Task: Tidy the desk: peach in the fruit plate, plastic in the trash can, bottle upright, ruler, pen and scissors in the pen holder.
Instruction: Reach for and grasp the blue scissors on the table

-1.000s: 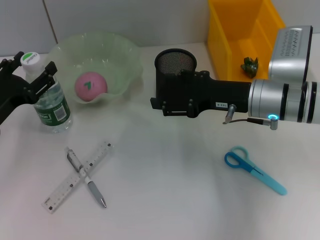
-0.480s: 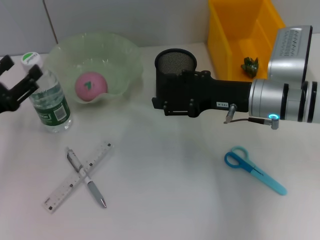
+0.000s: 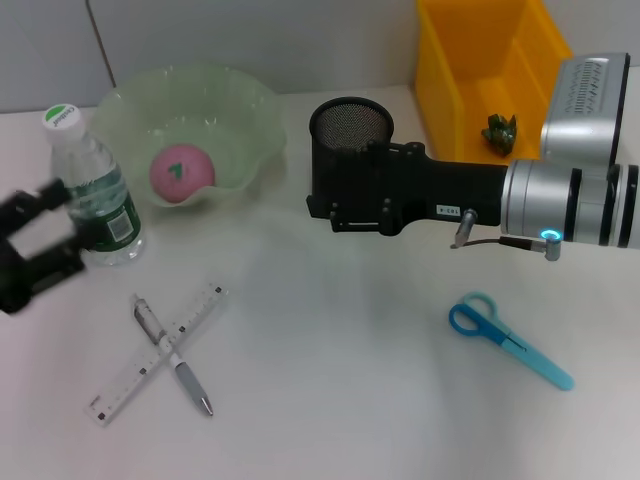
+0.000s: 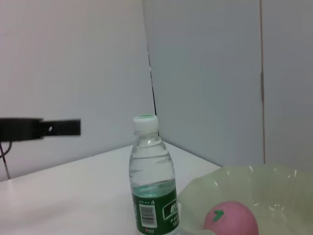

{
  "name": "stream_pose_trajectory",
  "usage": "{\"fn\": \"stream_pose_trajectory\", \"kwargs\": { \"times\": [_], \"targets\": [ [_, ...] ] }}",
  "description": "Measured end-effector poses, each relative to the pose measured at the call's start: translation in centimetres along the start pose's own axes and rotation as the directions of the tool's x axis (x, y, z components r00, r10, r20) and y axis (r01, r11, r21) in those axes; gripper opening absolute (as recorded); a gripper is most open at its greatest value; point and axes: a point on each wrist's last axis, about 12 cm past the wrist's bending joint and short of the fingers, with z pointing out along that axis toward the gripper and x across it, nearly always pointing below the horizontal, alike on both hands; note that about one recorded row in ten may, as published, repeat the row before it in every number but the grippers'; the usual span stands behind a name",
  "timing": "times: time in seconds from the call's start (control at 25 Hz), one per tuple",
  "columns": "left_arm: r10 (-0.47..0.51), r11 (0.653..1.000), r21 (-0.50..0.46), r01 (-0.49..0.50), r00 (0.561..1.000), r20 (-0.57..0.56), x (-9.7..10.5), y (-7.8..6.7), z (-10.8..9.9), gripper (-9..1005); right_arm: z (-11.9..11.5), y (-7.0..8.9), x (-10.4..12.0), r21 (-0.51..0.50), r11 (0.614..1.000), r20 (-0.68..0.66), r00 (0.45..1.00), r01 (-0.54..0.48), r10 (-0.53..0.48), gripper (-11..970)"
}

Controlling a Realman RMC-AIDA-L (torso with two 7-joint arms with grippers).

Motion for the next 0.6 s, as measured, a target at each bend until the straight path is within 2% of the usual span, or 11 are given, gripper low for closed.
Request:
{"fn": "stream_pose_trajectory", "kwargs": {
  "times": [0.04, 0.12, 0.16, 0.36, 0.6],
  "targets": [
    [-0.010, 0.999, 0.048, 0.012, 0.999, -0.039, 0.2, -0.5, 0.5, 808, 0.0, 0.0, 0.0, 0.001, 1.000, 0.001, 1.000, -0.001, 0.001, 803],
    [-0.008, 0.997, 0.079, 0.014, 0.998, -0.065, 0.4, -0.9, 1.0, 808, -0.1, 0.0, 0.0, 0.001, 1.000, 0.001, 1.000, -0.002, 0.002, 803],
    [0.015, 0.990, 0.138, 0.001, 0.994, -0.111, 0.7, -1.7, 2.3, 808, -0.1, 0.0, 0.1, 0.002, 1.000, 0.001, 1.000, -0.004, 0.004, 803],
    [0.035, 0.970, 0.243, 0.011, 0.982, -0.185, 1.3, -2.4, 4.8, 808, -0.4, 0.1, 0.3, 0.005, 1.000, 0.002, 1.000, -0.005, 0.005, 803],
    [0.056, 0.962, 0.274, 0.009, 0.972, -0.228, 1.8, -2.7, 6.2, 808, -0.5, 0.2, 0.3, -0.006, 1.000, 0.006, 1.000, -0.007, 0.007, 803]
  ]
}}
